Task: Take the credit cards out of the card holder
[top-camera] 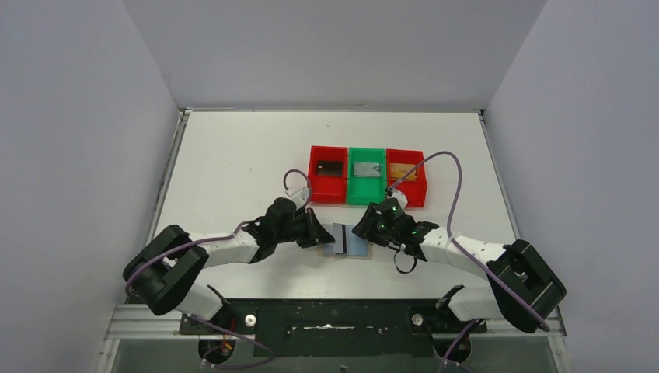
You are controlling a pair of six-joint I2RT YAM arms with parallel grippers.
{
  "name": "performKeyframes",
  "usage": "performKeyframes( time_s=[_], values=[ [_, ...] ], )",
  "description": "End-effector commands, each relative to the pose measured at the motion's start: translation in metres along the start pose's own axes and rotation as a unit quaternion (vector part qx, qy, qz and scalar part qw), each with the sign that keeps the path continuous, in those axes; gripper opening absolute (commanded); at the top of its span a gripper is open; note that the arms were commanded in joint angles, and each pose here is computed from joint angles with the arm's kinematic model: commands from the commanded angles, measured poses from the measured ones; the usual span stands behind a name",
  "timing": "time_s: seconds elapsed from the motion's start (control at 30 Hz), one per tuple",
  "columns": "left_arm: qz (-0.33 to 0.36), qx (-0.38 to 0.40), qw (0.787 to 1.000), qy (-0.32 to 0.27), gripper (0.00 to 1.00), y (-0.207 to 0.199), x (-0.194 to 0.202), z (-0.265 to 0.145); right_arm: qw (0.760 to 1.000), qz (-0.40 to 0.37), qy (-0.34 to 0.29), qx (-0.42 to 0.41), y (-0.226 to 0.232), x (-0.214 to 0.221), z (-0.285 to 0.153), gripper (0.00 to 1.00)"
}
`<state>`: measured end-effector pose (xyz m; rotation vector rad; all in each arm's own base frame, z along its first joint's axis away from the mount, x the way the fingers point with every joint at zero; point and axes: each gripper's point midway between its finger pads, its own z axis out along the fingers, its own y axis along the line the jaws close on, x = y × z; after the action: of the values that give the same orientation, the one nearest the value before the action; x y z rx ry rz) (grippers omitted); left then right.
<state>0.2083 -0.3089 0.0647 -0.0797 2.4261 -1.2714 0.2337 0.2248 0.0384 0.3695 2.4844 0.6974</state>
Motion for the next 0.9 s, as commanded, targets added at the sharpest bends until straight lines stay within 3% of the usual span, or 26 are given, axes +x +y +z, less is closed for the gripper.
performKeyframes(
  time_s=[0.0,0.17,0.47,0.87],
  values=[
    [0.024,0.006,1.000,-0.019,0.00,-0.006,-0.007,-0.009,0.997,-0.040,-0.031,-0.055,0.032,-0.024,-0.015,0.43],
    [0.029,0.012,0.999,-0.024,0.00,-0.010,-0.011,-0.009,0.993,-0.052,-0.026,-0.105,0.051,-0.022,-0.019,0.47],
    [0.034,0.037,0.996,-0.076,0.00,-0.026,-0.027,-0.036,0.980,-0.051,-0.019,-0.192,0.076,-0.024,-0.031,0.64],
    [0.051,0.131,0.983,-0.116,0.00,-0.068,-0.042,-0.080,0.934,-0.084,0.008,-0.348,0.126,-0.026,-0.065,0.68]
  ],
)
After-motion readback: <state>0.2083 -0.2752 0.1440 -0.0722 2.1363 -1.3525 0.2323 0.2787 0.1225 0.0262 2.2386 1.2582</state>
